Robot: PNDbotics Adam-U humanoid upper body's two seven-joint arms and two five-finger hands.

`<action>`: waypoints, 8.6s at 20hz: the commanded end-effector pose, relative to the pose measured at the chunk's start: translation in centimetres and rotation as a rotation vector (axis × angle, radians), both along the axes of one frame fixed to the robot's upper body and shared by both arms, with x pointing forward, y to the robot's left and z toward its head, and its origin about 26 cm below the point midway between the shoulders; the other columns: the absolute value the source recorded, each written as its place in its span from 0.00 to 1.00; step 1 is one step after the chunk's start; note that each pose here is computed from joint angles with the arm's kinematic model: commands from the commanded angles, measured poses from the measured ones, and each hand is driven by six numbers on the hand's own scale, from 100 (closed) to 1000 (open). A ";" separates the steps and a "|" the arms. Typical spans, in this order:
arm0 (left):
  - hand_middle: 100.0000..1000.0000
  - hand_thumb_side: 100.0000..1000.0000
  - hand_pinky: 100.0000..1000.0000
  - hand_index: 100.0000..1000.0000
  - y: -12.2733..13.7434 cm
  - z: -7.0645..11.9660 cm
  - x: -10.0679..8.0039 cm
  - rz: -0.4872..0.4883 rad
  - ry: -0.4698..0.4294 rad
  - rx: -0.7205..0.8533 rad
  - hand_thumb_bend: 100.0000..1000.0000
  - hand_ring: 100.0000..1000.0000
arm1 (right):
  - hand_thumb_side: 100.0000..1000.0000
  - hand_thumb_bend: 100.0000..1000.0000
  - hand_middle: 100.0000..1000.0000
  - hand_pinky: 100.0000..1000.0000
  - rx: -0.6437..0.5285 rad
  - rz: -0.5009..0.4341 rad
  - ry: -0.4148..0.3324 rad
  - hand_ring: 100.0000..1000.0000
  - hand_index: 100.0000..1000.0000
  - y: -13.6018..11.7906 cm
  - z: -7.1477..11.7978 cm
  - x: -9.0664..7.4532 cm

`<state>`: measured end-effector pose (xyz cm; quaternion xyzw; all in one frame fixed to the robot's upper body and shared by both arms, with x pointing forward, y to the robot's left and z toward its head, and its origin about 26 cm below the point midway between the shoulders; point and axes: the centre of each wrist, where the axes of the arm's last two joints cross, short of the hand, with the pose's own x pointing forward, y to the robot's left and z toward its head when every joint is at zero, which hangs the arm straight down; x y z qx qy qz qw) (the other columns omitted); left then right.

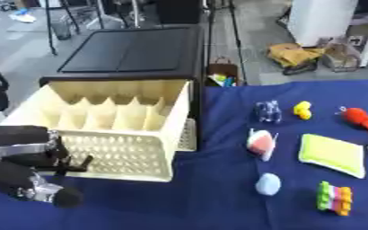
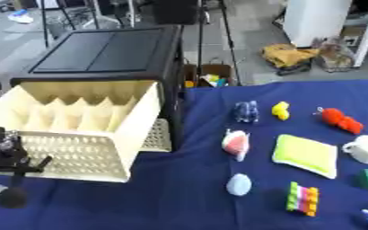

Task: Pick up objects from table and place into drawer.

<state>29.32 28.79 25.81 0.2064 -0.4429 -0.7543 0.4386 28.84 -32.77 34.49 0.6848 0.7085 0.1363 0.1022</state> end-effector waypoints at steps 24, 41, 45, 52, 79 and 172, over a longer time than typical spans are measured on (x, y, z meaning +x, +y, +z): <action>0.06 1.00 0.00 0.75 -0.2 1.5 0.2 -0.042 -0.181 0.119 0.67 0.02 | 1.00 0.00 0.56 0.53 0.015 -0.028 -0.055 0.61 0.63 0.0 0.6 -0.5; 0.22 1.00 0.00 0.94 0.4 2.6 0.1 -0.042 -0.259 0.159 0.75 0.06 | 1.00 0.00 0.56 0.53 0.019 -0.034 -0.055 0.61 0.63 0.0 0.5 -0.5; 0.31 1.00 0.00 0.95 0.7 3.5 0.1 -0.047 -0.302 0.158 0.77 0.09 | 1.00 0.00 0.56 0.53 0.021 -0.037 -0.053 0.61 0.63 -0.1 0.4 -0.5; 0.20 1.00 0.00 0.94 0.9 3.3 0.1 -0.043 -0.300 0.134 0.73 0.09 | 1.00 0.00 0.56 0.53 0.025 -0.037 -0.054 0.61 0.63 -0.1 0.4 -0.4; 0.10 1.00 0.00 0.93 2.8 7.5 -0.7 -0.009 -0.527 -0.063 0.66 0.03 | 1.00 0.00 0.56 0.53 0.028 -0.054 -0.060 0.61 0.63 -0.2 0.5 -0.5; 0.72 1.00 0.62 0.86 -1.8 1.2 1.4 -0.043 -1.244 -1.447 0.41 0.76 | 1.00 0.33 0.96 0.94 -0.227 -0.299 1.690 0.98 1.00 1.0 2.4 14.0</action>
